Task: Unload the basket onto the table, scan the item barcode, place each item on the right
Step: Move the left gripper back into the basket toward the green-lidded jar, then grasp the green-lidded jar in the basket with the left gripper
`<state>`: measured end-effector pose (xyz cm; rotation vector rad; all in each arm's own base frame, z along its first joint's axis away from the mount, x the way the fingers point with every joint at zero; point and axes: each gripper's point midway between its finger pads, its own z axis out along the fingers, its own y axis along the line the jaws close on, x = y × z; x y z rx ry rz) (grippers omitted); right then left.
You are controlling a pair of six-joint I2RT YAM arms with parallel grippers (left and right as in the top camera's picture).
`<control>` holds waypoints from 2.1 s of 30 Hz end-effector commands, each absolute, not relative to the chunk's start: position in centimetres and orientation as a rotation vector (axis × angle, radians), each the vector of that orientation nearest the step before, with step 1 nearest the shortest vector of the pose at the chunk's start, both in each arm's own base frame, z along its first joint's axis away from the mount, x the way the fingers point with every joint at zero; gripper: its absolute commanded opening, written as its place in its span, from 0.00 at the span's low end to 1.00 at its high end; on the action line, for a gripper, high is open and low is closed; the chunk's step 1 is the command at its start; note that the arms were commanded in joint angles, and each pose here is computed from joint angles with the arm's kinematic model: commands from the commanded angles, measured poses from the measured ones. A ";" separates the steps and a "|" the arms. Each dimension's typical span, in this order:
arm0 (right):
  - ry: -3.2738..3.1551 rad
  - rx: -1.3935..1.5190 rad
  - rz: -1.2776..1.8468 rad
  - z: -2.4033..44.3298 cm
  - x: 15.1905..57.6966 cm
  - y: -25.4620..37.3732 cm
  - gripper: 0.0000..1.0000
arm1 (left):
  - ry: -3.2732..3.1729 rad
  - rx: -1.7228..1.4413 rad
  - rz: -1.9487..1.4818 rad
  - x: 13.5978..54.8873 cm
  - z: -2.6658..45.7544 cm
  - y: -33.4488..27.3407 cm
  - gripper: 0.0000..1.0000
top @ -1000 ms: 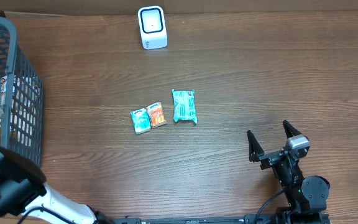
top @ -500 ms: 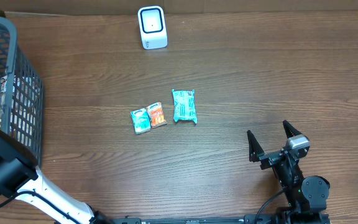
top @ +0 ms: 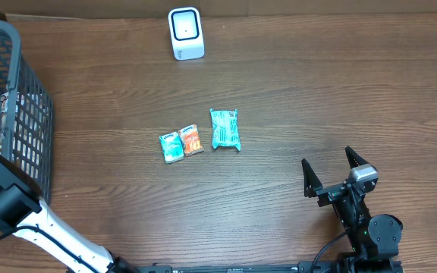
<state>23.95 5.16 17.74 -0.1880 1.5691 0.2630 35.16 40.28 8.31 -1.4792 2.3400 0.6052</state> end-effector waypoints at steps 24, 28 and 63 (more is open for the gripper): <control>1.564 -0.184 0.256 17.6 24.0 5.0 1.00 | 2.282 -1.449 0.569 35.8 11.9 40.4 0.58; 1.564 -0.184 0.256 17.6 24.0 5.0 1.00 | 2.213 -1.417 0.565 36.0 17.0 40.2 0.58; 1.564 -0.184 0.256 17.6 24.0 5.0 1.00 | 2.370 -0.568 -0.099 35.2 36.7 7.8 0.61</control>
